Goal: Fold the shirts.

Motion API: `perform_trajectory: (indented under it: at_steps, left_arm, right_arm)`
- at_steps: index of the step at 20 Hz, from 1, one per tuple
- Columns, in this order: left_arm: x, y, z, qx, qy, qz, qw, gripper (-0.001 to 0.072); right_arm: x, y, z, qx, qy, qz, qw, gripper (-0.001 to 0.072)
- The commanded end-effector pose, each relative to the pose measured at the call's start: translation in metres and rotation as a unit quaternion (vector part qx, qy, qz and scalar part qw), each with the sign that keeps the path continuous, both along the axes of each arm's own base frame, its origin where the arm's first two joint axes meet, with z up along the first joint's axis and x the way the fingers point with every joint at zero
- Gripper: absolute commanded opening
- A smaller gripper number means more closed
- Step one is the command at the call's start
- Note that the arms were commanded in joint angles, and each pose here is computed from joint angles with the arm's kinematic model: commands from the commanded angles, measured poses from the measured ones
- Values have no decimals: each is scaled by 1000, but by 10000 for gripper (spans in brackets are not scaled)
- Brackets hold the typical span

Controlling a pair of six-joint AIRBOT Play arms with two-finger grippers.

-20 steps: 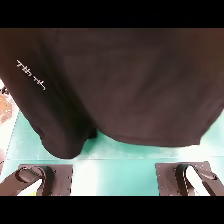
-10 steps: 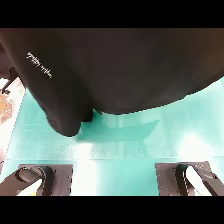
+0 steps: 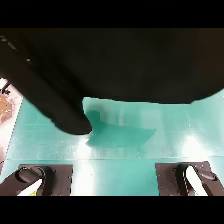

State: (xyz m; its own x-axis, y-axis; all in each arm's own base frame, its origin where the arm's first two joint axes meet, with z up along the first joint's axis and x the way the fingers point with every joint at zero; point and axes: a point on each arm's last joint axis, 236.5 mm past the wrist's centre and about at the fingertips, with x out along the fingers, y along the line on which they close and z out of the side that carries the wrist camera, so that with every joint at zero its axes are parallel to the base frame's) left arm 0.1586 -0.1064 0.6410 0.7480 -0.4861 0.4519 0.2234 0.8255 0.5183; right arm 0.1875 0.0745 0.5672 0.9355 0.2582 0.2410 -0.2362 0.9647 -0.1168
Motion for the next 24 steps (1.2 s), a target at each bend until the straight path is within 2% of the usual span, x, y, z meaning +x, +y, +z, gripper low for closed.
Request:
perform_trajectory:
  at_steps: [1, 5, 9, 11, 15, 17, 19, 24]
  left_arm:
    - [-33, -4, 21, -39, -32, -55, 997, 25]
    - [-9, -12, 5, -27, -7, -48, 998, 25]
    - [88, -44, -89, 55, 127, -7, 990, 25]
    - [141, -65, -157, 102, 210, 3, 972, 26]
    - [237, -89, -292, 190, 330, 46, 923, 25]
    - [275, -101, -353, 223, 373, 54, 899, 25]
    - [308, -117, -407, 240, 407, 51, 880, 25]
    - [368, -144, -499, 249, 430, 52, 866, 25]
  right_arm:
    - [-38, 3, 37, 11, -88, -13, 996, 26]
    - [-14, -1, 19, 8, -43, -7, 999, 25]
    - [72, -15, -74, -5, 161, 26, 987, 26]
    - [115, -27, -134, 2, 274, 50, 960, 25]
    - [201, -61, -276, 96, 440, 65, 890, 25]
    - [230, -69, -354, 143, 507, 65, 848, 25]
    - [247, -73, -414, 170, 545, 58, 819, 25]
    - [294, -83, -505, 200, 573, 24, 794, 26]
